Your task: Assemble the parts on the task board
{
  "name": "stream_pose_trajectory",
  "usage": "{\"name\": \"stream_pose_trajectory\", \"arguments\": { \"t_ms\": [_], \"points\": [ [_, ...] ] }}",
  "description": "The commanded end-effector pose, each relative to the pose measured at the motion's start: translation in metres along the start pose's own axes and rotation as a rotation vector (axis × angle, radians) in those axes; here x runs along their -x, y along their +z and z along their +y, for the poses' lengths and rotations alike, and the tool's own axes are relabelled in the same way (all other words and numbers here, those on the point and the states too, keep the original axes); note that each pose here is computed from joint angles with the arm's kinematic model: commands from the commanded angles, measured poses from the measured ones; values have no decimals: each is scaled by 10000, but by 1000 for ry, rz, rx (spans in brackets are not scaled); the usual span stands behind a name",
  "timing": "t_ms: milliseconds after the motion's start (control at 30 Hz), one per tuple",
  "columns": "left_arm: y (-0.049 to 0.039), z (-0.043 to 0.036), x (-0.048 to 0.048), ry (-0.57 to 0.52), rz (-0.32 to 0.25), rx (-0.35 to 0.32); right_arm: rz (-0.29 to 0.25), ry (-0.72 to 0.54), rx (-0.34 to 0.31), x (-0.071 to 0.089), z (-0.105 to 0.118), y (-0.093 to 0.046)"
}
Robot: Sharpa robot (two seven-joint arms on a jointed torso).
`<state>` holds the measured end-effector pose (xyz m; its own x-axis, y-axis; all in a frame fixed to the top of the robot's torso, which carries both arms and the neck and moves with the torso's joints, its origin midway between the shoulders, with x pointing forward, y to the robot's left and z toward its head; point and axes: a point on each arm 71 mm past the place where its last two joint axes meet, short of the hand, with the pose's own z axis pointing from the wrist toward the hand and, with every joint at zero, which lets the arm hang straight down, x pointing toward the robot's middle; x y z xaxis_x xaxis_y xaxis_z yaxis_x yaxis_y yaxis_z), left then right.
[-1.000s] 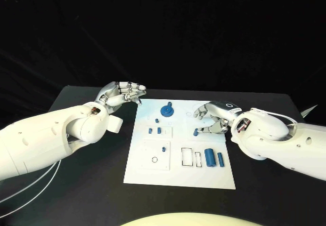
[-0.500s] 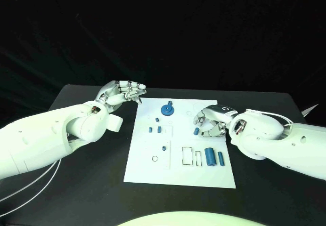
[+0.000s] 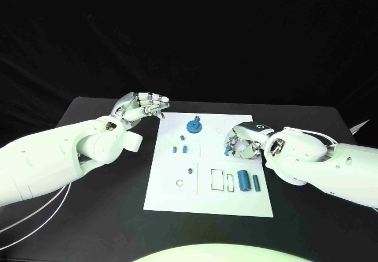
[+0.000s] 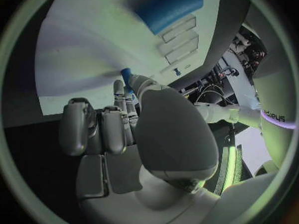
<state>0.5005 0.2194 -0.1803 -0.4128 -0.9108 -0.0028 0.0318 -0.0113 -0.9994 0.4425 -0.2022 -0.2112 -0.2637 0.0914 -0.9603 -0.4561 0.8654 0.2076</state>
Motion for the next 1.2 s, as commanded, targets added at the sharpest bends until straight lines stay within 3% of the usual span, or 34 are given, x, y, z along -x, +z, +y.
{"name": "stream_pose_trajectory", "arguments": {
  "t_ms": [33,1200],
  "points": [
    [4,-8,-20,-9,15,-6,-22,9,22,4,24,5],
    [-2,-8,-10,-8,14,-5,-6,-2,-3,-40,46,14]
  ]
}}
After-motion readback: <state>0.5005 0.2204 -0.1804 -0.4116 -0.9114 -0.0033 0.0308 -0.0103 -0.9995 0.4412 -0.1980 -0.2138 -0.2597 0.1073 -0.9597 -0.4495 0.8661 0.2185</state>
